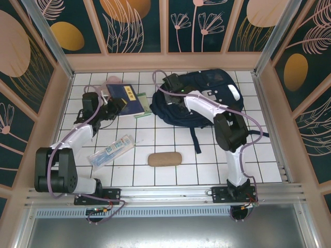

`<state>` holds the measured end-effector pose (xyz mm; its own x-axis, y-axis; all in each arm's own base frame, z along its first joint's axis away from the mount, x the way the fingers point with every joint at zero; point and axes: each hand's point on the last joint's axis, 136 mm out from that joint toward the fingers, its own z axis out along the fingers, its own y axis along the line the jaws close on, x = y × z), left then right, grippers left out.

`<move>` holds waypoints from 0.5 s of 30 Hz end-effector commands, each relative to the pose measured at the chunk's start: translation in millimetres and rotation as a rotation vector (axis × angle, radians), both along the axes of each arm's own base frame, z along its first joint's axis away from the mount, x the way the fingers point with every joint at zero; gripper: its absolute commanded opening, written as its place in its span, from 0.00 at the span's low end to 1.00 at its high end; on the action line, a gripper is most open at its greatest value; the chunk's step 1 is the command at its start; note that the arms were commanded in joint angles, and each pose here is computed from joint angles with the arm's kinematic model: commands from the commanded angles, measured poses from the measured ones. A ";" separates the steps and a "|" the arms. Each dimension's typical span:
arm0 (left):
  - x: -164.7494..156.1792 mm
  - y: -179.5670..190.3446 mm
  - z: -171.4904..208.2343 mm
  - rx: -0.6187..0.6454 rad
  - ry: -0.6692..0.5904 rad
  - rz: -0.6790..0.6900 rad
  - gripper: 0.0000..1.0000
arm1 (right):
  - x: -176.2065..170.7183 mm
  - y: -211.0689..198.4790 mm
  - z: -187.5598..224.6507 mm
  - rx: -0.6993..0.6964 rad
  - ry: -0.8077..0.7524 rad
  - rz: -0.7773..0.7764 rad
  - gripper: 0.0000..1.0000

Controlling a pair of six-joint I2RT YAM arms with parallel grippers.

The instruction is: Pack the student bag

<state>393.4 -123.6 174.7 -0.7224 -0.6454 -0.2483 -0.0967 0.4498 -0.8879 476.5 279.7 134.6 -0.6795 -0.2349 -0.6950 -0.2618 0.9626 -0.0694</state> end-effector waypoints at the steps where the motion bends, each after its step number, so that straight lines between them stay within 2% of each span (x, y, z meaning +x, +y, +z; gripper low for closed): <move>1: 21.9 -17.0 37.7 -0.084 -0.128 0.020 0.00 | 9.0 -24.2 79.6 0.075 -0.134 -0.036 0.00; 4: 29.3 -39.2 43.7 -0.115 -0.144 0.005 0.00 | 5.9 -23.4 107.7 0.167 -0.152 0.002 0.00; 10: 40.9 -105.0 49.0 -0.196 -0.159 -0.069 0.00 | 7.4 -49.8 169.9 0.399 -0.202 0.068 0.00; 15: 58.7 -169.2 50.4 -0.252 -0.167 -0.142 0.00 | 8.5 -64.9 191.8 0.495 -0.204 0.080 0.00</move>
